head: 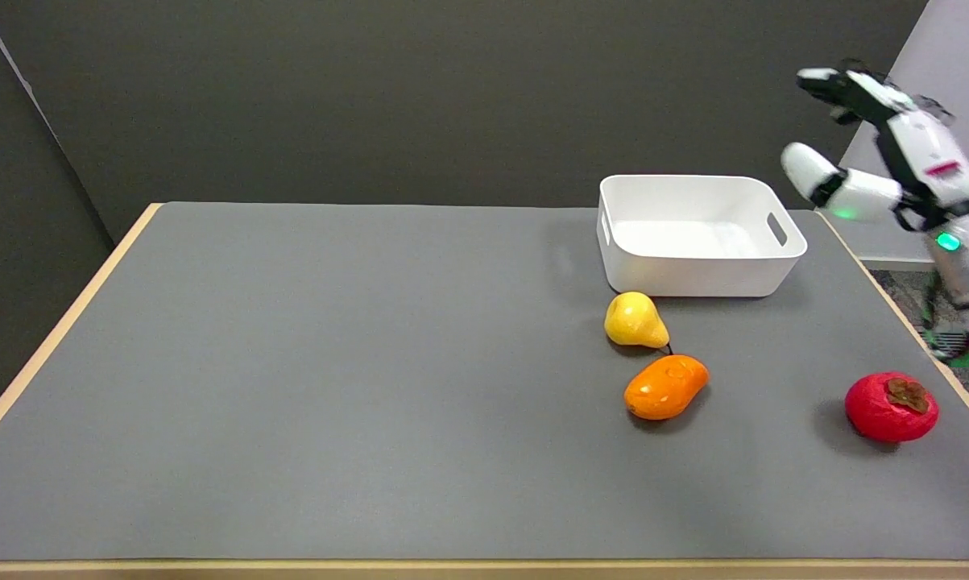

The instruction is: Pick up tomato.

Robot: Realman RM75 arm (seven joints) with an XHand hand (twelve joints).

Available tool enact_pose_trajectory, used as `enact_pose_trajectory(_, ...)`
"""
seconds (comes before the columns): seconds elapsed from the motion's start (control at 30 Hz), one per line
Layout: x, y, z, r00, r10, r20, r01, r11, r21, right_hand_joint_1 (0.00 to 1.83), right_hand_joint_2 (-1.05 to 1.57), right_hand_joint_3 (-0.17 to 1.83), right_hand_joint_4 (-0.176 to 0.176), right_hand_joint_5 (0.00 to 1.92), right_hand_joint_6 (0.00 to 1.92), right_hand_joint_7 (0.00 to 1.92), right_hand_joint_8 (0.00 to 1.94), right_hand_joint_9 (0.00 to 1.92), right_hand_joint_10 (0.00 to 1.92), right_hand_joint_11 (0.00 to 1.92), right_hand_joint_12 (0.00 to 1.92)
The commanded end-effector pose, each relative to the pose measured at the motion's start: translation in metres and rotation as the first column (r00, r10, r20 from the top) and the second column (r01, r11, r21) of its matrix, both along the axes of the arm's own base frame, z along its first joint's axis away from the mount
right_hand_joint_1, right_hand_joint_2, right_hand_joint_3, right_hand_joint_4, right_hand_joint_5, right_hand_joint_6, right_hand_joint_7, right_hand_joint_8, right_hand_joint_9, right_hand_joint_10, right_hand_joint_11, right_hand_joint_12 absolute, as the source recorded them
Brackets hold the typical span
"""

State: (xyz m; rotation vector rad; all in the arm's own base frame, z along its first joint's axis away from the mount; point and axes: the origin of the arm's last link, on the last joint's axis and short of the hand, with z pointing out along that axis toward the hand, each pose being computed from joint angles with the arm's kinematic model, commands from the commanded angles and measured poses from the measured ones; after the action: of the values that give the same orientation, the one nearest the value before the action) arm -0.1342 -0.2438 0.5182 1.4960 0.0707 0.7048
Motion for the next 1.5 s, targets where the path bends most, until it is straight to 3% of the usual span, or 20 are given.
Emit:
enact_pose_trajectory(0.03, 0.001, 0.124, 0.037, 0.966, -0.217, -0.137, 0.17, 0.941, -0.292, 0.35, 0.63, 0.88, 0.106, 0.28, 0.53, 0.37, 0.37, 0.23, 0.68, 0.18, 1.3)
enact_pose_trajectory(0.37, 0.001, 0.136, 0.02, 0.963, -0.248, -0.104, 0.22, 0.949, -0.226, 0.29, 0.61, 0.87, 0.108, 0.27, 0.52, 0.37, 0.37, 0.23, 0.68, 0.19, 1.3)
enact_pose_trajectory(0.6, -0.002, 0.125, 0.015, 0.95, -0.31, -0.02, 0.298, 0.927, -0.227, 0.18, 0.59, 0.88, 0.116, 0.28, 0.53, 0.37, 0.37, 0.25, 0.67, 0.2, 1.31)
enact_pose_trajectory(0.8, -0.012, 0.12, 0.015, 0.922, -0.381, 0.068, 0.385, 0.889, -0.247, 0.12, 0.59, 0.89, 0.124, 0.28, 0.54, 0.37, 0.38, 0.26, 0.66, 0.21, 1.31)
enact_pose_trajectory(1.0, -0.031, 0.127, 0.026, 0.88, -0.453, 0.14, 0.473, 0.821, -0.32, 0.13, 0.58, 0.89, 0.125, 0.27, 0.53, 0.34, 0.35, 0.21, 0.62, 0.16, 1.25)
enact_pose_trajectory(1.23, -0.033, 0.132, 0.034, 0.816, -0.577, -0.039, 0.501, 0.738, -0.451, 0.15, 0.56, 0.85, 0.11, 0.26, 0.49, 0.28, 0.33, 0.15, 0.6, 0.07, 1.19)
enact_pose_trajectory(1.43, -0.028, 0.135, 0.041, 0.814, -0.581, -0.006, 0.511, 0.721, -0.468, 0.16, 0.55, 0.84, 0.09, 0.22, 0.44, 0.23, 0.31, 0.11, 0.59, 0.02, 1.16)
enact_pose_trajectory(1.5, -0.027, 0.139, 0.046, 0.797, -0.604, 0.012, 0.535, 0.696, -0.478, 0.16, 0.55, 0.84, 0.089, 0.22, 0.43, 0.22, 0.31, 0.1, 0.58, 0.02, 1.16)
